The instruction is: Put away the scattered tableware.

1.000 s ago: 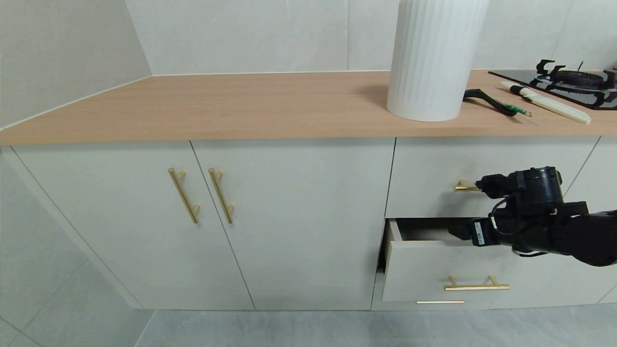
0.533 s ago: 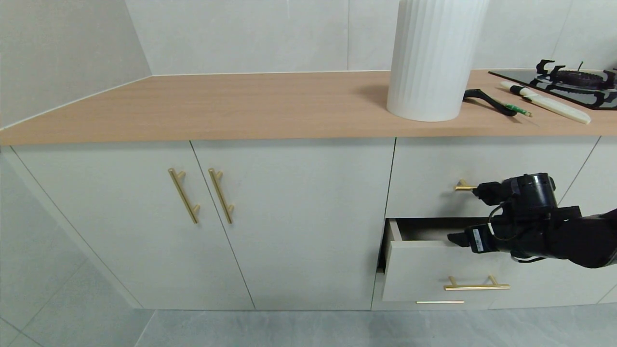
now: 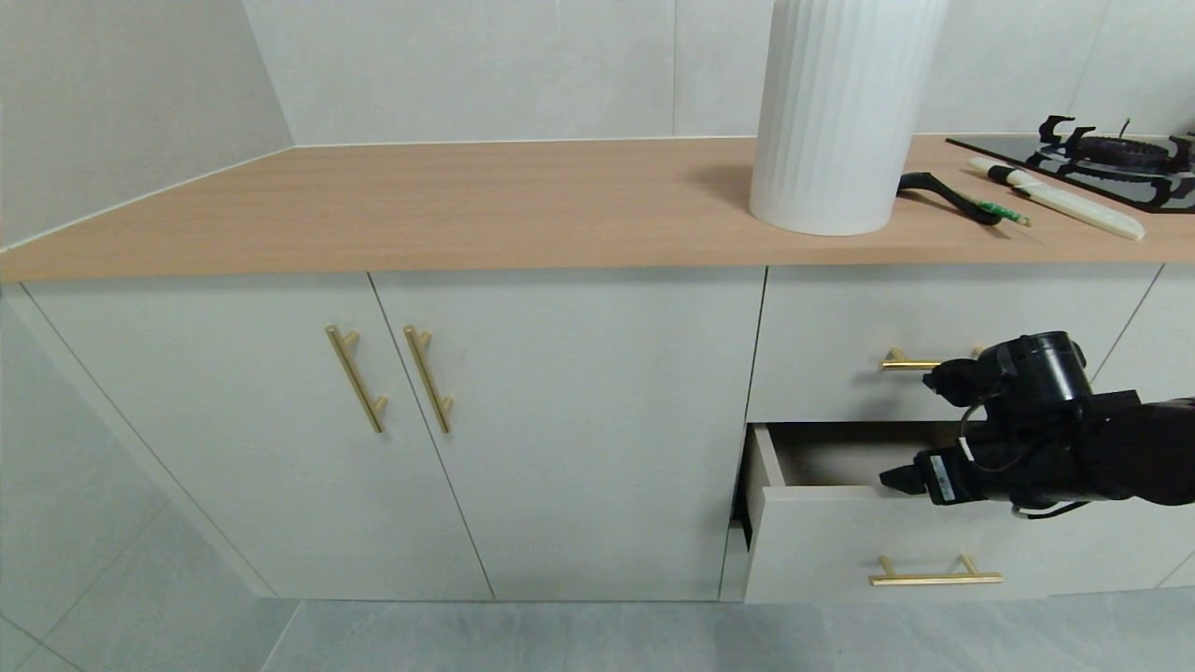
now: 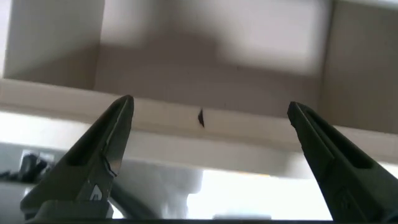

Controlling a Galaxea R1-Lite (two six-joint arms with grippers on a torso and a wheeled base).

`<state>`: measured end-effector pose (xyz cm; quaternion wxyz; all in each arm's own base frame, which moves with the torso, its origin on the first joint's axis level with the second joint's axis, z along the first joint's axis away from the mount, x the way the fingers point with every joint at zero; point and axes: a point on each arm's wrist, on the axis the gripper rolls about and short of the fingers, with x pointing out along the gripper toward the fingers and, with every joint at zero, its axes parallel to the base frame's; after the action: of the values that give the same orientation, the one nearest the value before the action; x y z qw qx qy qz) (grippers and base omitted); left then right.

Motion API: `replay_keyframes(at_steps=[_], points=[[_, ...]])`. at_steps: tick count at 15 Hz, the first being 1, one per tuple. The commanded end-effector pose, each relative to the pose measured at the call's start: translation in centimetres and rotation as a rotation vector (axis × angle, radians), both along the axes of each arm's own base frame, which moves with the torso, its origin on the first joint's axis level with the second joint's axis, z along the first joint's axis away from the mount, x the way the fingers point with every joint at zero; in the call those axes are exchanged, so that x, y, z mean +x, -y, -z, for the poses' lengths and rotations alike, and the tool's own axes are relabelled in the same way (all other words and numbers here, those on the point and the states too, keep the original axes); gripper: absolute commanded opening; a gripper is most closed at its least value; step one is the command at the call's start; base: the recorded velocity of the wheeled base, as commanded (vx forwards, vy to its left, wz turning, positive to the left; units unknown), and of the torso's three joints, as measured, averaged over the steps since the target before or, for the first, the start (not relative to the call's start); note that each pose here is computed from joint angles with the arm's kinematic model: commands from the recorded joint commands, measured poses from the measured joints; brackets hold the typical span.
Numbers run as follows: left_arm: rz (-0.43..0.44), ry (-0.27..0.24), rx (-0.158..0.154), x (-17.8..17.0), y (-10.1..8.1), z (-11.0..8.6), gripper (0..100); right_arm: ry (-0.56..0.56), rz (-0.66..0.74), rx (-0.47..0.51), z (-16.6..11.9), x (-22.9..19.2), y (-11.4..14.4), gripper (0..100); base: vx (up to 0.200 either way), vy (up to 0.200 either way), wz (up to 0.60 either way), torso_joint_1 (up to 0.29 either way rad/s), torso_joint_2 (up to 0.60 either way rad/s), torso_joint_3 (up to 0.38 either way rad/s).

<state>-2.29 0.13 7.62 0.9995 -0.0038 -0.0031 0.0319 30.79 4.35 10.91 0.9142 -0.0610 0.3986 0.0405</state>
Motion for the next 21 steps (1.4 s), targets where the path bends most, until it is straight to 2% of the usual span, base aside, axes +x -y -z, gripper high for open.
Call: replay_keyframes(at_steps=[1,3,8,10,17,21], points=[[-0.002,-0.001,0.000,0.0,0.0,0.0,100,-0.013,-0.005,0.000,-1.8,-0.7,0.1,100,0.000,0.000,0.00,0.000,0.00,0.000],[-0.002,-0.001,0.000,0.0,0.0,0.0,100,-0.088,-0.007,-0.013,-2.6,-1.6,0.2,100,0.000,0.000,0.00,0.000,0.00,0.000],[-0.001,-0.001,0.000,0.0,0.0,0.0,100,-0.222,-0.018,-0.040,-2.7,-2.5,0.2,100,0.000,0.000,0.00,0.000,0.00,0.000],[-0.002,-0.001,0.000,0.0,0.0,0.0,100,-0.311,-0.032,-0.072,-2.6,-3.1,0.3,100,0.000,0.000,0.00,0.000,0.00,0.000],[-0.001,-0.001,0.000,0.0,0.0,0.0,100,-0.406,-0.061,-0.082,-1.0,-2.8,-0.5,100,0.000,0.000,0.00,0.000,0.00,0.000],[-0.002,-0.001,0.000,0.0,0.0,0.0,100,-0.543,-0.089,-0.119,-1.0,-4.2,-0.9,100,0.000,0.000,0.00,0.000,0.00,0.000]])
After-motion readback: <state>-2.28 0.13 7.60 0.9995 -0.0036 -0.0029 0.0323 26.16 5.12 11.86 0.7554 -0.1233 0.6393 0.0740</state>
